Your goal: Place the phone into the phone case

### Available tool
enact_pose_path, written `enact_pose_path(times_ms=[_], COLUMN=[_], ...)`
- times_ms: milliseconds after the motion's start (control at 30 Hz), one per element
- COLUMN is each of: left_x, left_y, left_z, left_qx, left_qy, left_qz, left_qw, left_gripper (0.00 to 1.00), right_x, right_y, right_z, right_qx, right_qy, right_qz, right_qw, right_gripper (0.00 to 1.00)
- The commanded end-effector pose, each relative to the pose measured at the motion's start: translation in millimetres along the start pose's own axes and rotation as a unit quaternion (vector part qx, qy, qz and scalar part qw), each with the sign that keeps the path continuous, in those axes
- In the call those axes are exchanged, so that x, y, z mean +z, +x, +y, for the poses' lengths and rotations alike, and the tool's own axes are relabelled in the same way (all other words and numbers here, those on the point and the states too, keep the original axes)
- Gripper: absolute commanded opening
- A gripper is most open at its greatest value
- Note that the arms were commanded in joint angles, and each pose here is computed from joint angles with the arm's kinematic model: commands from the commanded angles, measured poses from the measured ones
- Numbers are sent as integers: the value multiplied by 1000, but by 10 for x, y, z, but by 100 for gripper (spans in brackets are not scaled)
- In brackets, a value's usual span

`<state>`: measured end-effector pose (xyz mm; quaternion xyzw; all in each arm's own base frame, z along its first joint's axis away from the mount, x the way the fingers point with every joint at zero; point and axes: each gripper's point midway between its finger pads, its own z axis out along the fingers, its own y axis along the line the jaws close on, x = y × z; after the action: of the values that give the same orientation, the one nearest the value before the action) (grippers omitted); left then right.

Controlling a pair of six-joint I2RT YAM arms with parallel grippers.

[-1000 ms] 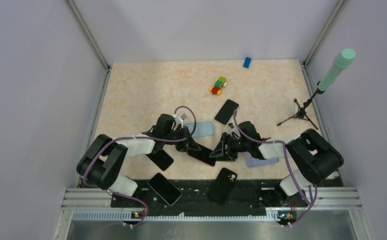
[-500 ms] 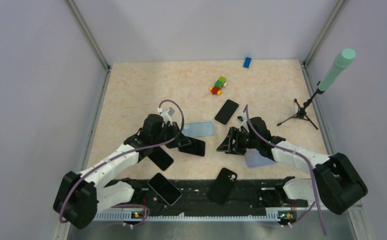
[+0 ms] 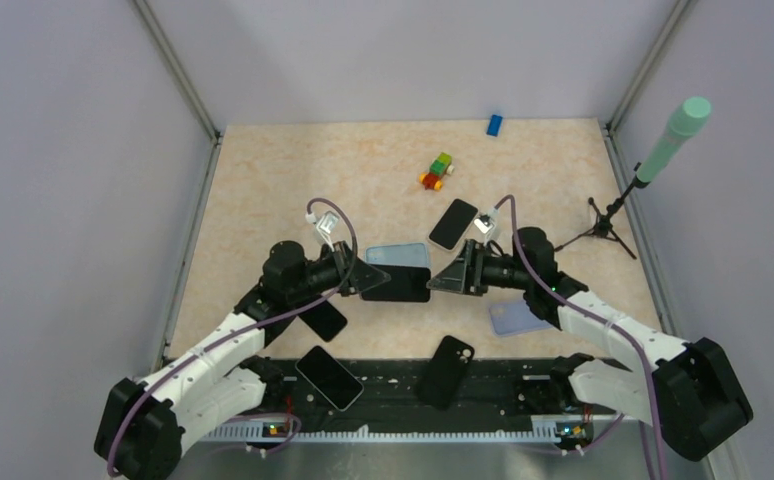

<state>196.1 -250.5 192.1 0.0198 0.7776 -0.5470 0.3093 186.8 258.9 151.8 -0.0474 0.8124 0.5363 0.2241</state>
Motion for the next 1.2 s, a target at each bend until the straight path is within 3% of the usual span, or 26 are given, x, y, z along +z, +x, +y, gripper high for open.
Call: enact_pose_path(times_ms=[0, 200, 567, 667, 833, 867, 967, 1033, 1167], left_x=[-98, -130, -140, -126, -95, -85, -44, -13, 64], left_y=[-165, -169, -161, -159, -141, -134, -110, -106, -131], left_z=[-576, -712, -750, -719, -639, -612, -512, -429, -117], left_qx=[29, 30, 19, 12, 4, 1, -5, -6, -1], left_qy=[132, 168, 186, 185, 177, 173, 153, 133, 50], left_qz=[-32, -30, -32, -34, -37, -37, -32, -32, -37], left_qw=[990, 985, 982, 982, 983, 984, 988, 991, 998], left_gripper=[0, 0, 0, 0, 0, 1, 21, 44, 62], right_x=[-89, -101, -134, -113, -101, -97, -74, -41, 25], right_y=[-142, -139, -98, -58, -11, 1, 8, 25, 18], right_z=[540, 658, 922, 922, 882, 867, 812, 727, 486], right_qx=[-34, -30, -26, -27, -26, -26, -29, -26, -34], right_qy=[-116, -147, -221, -224, -222, -219, -207, -186, -116], right_qz=[-15, -5, 9, 22, 32, 34, 36, 39, 37], right_qw=[992, 989, 975, 974, 974, 975, 977, 981, 992], right_gripper=[65, 61, 36, 27, 0, 0, 0, 0, 0])
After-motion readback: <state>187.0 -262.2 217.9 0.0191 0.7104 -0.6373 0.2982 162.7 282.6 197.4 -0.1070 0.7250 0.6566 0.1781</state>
